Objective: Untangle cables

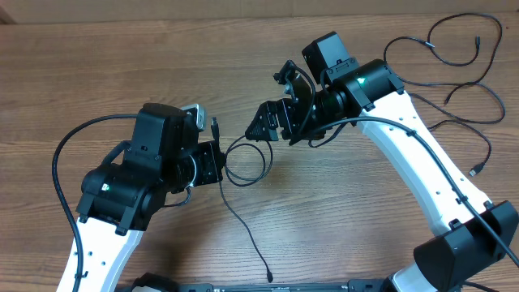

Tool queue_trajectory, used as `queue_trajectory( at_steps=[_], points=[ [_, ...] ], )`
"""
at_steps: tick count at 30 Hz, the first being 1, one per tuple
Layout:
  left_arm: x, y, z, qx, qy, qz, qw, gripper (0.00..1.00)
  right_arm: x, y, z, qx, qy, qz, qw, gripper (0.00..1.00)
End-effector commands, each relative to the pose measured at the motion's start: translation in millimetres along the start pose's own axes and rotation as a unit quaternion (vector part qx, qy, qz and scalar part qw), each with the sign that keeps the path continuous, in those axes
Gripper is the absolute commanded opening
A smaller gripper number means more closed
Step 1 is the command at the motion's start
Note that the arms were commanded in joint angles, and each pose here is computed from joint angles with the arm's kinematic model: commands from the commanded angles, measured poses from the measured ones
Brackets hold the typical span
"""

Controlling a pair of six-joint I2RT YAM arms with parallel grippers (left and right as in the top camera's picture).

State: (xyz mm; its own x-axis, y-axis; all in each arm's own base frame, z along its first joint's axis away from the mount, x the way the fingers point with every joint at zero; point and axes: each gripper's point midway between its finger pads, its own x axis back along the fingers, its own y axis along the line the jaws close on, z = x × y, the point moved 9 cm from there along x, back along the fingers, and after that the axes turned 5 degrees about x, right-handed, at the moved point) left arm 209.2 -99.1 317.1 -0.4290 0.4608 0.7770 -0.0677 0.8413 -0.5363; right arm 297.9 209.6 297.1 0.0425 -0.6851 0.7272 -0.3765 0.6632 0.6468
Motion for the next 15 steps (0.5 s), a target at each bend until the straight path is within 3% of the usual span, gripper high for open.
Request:
queue_trajectory(
  at_steps=[1, 15],
  points=[
    [4.3, -5.6, -3.2, -0.018, -0.007, 0.012, 1.000, 0.04, 3.1, 1.6, -1.1, 0.001, -0.007, 0.005, 1.000, 1.00],
    [4.3, -4.6, -2.2, -0.017, -0.005, 0.009, 1.000, 0.04, 3.4, -15.9, -5.6, -0.001, -0.027, 0.104, 0.994, 1.00]
  ],
)
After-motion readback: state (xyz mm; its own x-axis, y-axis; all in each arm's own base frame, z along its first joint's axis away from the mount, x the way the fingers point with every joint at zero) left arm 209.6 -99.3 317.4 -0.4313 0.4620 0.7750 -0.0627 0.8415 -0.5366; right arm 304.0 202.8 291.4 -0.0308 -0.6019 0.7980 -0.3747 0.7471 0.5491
